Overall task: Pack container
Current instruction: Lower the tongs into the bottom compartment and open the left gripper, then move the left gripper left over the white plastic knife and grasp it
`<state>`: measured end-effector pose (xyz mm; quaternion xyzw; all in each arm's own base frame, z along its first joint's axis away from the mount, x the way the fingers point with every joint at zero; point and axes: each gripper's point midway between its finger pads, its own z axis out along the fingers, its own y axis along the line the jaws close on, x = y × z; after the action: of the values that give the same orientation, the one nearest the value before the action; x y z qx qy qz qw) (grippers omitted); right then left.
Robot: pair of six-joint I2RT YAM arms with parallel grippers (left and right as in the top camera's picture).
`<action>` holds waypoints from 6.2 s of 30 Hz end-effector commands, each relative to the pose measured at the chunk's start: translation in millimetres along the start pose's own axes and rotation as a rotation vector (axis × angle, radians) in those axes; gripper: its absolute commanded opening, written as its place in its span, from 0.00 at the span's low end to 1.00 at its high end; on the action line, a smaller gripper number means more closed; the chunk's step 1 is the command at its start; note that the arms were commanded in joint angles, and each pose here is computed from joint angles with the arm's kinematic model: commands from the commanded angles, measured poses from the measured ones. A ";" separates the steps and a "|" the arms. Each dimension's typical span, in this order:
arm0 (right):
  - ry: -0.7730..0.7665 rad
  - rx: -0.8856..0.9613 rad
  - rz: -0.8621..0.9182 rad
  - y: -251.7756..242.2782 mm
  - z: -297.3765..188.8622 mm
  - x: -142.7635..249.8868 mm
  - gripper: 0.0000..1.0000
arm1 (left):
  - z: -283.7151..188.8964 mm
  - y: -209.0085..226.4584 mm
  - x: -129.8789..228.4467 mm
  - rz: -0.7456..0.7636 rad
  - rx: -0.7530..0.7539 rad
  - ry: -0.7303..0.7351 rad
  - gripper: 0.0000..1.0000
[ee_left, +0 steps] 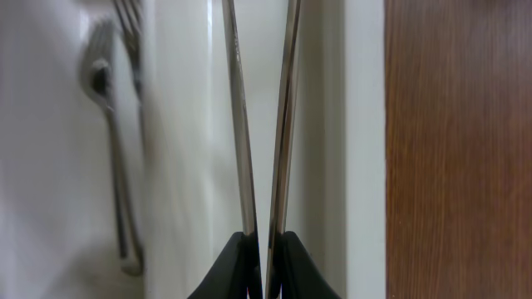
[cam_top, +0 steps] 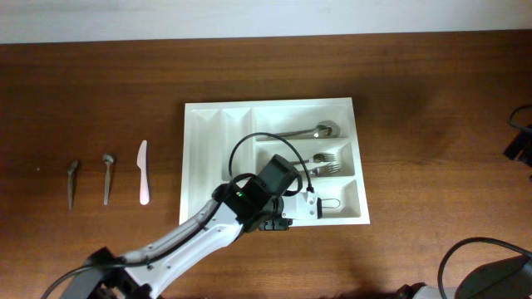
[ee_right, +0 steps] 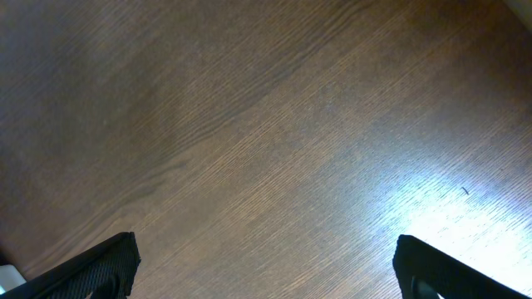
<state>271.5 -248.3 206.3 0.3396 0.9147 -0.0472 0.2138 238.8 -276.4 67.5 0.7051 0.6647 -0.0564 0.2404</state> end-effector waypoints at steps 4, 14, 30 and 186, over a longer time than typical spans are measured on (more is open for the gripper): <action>-0.002 -0.007 0.011 0.3 -0.7 0.4 0.99 | 5.7 5.7 6.8 0.021 -0.024 0.048 0.02; -0.002 -0.007 0.011 0.3 -0.7 0.4 0.99 | 5.6 6.6 7.5 0.021 -0.029 0.053 0.08; -0.002 -0.007 0.011 0.3 -0.7 0.4 0.99 | 7.6 5.9 8.3 0.020 -0.025 0.056 0.21; -0.002 -0.007 0.012 0.3 -0.7 0.4 0.99 | -32.4 89.0 353.9 -1.790 -0.113 0.506 0.30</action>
<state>271.5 -248.3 206.3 0.3397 0.9147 -0.0471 0.2139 363.0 70.5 -3.3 -0.0942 0.9954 -0.0026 0.0154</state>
